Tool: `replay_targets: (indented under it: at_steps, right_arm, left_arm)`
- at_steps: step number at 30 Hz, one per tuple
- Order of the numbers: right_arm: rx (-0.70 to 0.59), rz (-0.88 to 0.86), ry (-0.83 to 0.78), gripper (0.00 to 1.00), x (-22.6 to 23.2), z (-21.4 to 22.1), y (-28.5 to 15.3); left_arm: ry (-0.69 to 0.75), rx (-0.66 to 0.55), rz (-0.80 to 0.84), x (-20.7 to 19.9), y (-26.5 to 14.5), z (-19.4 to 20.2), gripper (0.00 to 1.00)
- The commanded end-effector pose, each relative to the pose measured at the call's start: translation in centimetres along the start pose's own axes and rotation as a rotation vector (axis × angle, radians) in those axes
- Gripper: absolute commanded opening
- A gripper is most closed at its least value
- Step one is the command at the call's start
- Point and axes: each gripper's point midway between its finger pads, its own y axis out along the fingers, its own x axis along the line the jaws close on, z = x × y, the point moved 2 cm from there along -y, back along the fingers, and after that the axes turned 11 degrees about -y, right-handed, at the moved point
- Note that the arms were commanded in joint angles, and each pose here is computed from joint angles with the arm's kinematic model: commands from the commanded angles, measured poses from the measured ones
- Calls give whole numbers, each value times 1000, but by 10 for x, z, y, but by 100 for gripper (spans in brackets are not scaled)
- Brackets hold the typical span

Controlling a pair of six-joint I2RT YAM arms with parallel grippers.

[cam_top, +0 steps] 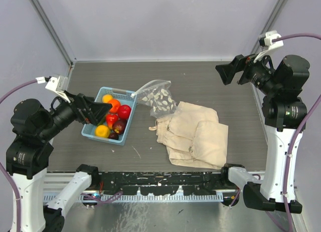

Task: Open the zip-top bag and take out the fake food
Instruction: Reset both arms

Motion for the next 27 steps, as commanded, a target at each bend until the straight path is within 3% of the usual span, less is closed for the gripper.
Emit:
replay_targets:
  at_steps: [1, 27]
  right_arm:
    - [-43, 14, -42, 100, 1, -12, -7]
    - [-36, 40, -44, 100, -3, -10, -8]
  left_arm:
    - [46, -51, 24, -6, -4, -10, 98]
    - [37, -45, 24, -4, -1, -7, 98]
